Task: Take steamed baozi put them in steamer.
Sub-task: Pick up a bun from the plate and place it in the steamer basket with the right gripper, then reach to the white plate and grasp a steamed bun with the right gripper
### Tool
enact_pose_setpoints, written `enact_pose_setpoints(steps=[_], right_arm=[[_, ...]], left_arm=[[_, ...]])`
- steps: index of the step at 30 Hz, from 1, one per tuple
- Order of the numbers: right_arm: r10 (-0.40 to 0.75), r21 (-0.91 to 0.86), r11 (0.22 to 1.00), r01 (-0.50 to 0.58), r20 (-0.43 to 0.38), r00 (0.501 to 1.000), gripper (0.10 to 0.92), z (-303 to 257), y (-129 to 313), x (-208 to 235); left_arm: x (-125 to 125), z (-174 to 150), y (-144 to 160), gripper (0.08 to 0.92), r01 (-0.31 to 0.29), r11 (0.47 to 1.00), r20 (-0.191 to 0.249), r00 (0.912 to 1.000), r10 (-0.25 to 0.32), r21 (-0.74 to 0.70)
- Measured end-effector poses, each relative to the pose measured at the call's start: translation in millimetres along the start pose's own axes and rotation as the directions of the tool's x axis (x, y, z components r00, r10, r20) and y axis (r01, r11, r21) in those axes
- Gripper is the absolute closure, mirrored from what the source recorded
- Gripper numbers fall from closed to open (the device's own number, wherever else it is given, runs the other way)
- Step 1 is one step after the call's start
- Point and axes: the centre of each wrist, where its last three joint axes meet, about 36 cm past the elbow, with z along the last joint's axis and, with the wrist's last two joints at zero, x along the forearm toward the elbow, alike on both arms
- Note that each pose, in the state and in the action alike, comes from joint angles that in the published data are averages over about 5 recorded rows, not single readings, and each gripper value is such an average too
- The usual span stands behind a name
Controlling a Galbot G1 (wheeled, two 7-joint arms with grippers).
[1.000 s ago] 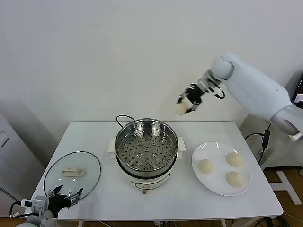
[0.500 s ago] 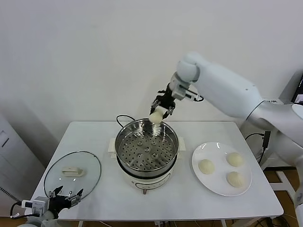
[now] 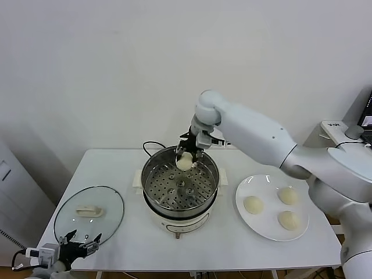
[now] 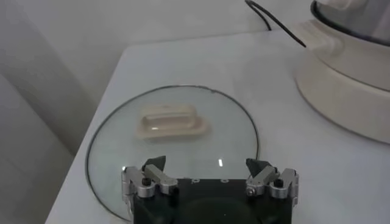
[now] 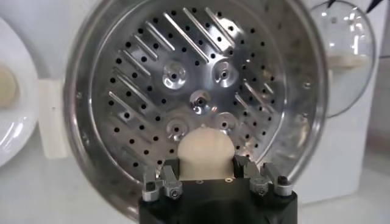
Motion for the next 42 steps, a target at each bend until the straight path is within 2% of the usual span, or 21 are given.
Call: enact_pose_setpoints(steps=[14,24,33,42], right_arm=[[-0.019,-0.013,1.000,0.019,-0.038,0.999,0.476,-2,-1,-30],[0.007,-0.029,1.000,-0.008,-0.039,0.999,0.229,2,5,-24],[0.026,-0.110,0.994,-0.025,0.006,1.000,0.200,29,30,29],[-0.012,-0.279,0.960,0.024,0.045,0.999,0.200,61,89,97]], left_arm=[[-1,0,0,0.177,-0.001,1.000,0.000,1.0000,0.001,0.002],[-2,1,0,0.177,-0.003,1.000,-0.005,1.0000,0.004,0.009],[1,0,-3,0.177,-0.009,1.000,-0.003,1.0000,0.009,0.011],[3,1,-4,0.177,-0.009,1.000,-0.002,1.0000,0.009,0.014]])
